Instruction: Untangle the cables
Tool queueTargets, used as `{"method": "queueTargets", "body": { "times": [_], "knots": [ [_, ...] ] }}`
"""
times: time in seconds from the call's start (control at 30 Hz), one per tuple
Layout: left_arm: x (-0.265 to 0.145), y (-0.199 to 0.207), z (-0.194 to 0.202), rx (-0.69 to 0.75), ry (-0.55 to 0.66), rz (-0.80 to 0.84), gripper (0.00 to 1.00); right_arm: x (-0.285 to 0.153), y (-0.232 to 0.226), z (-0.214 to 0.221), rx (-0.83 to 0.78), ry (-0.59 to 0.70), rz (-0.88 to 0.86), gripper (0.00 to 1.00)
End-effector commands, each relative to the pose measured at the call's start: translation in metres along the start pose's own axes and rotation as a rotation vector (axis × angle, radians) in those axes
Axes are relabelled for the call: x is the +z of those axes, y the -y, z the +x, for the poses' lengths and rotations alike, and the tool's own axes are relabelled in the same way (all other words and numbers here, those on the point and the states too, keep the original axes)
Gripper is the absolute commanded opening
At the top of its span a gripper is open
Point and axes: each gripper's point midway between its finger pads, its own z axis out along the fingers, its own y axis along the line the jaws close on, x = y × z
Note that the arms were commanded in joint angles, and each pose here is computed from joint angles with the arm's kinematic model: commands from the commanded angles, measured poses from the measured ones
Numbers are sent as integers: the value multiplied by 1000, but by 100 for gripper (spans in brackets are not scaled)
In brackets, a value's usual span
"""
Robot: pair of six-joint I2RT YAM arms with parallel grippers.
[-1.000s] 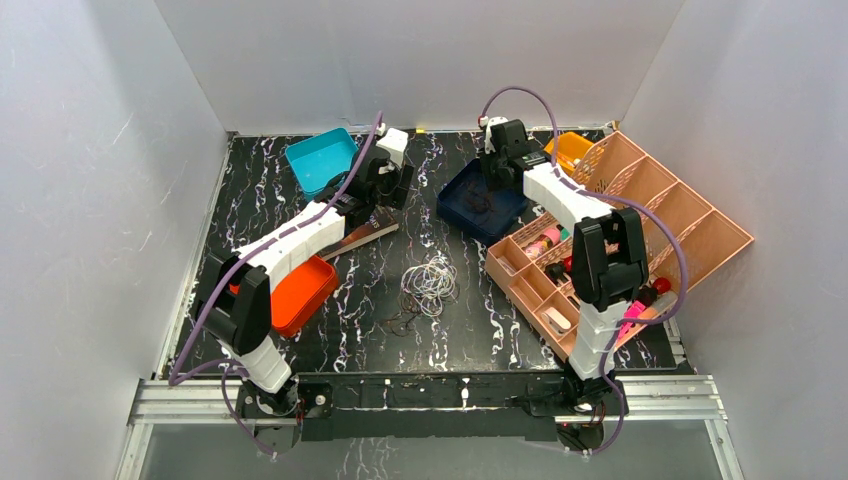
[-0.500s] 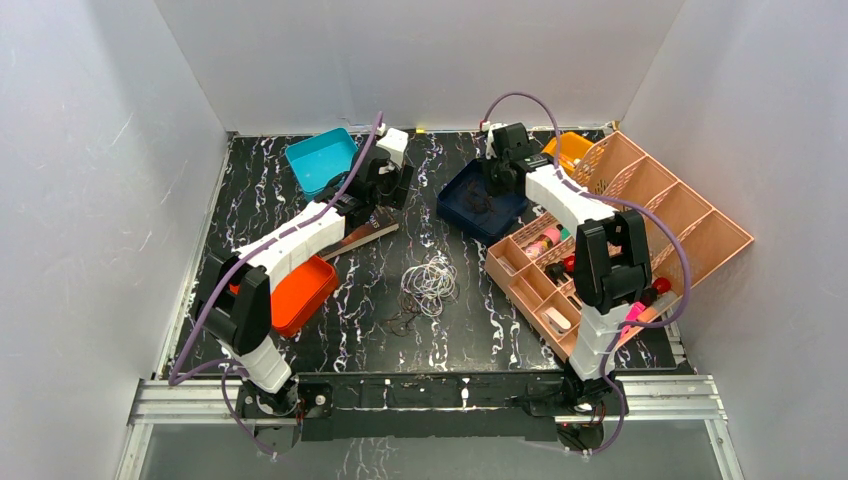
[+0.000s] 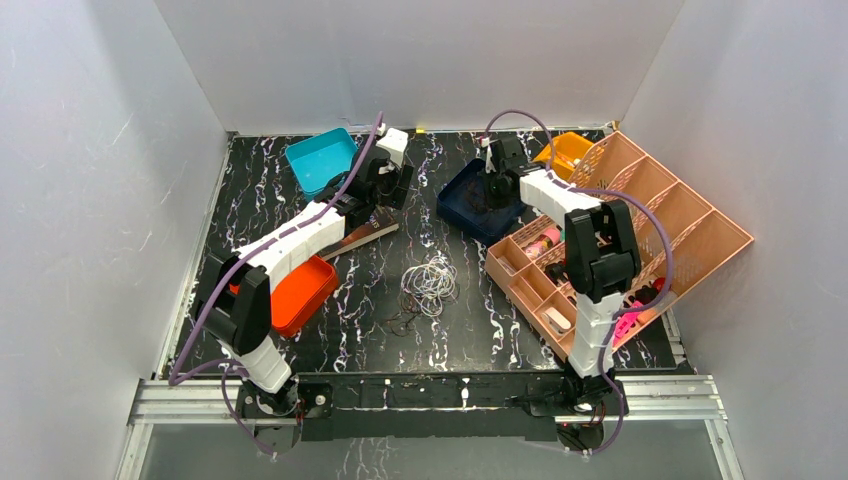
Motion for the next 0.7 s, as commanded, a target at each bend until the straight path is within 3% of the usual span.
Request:
{"method": "queueTargets", "body": {
  "times": [0.0, 0.4, 0.67],
  "knots": [
    [-15, -12, -21, -10, 59, -22, 68, 11, 6, -6, 11, 28, 15, 9],
    [-17, -12, -23, -10, 63, -22, 68, 22, 2, -6, -10, 27, -6, 11],
    [-16, -11, -22, -9, 61, -20, 68, -11, -3, -34, -17, 106, -32, 16]
  ]
}}
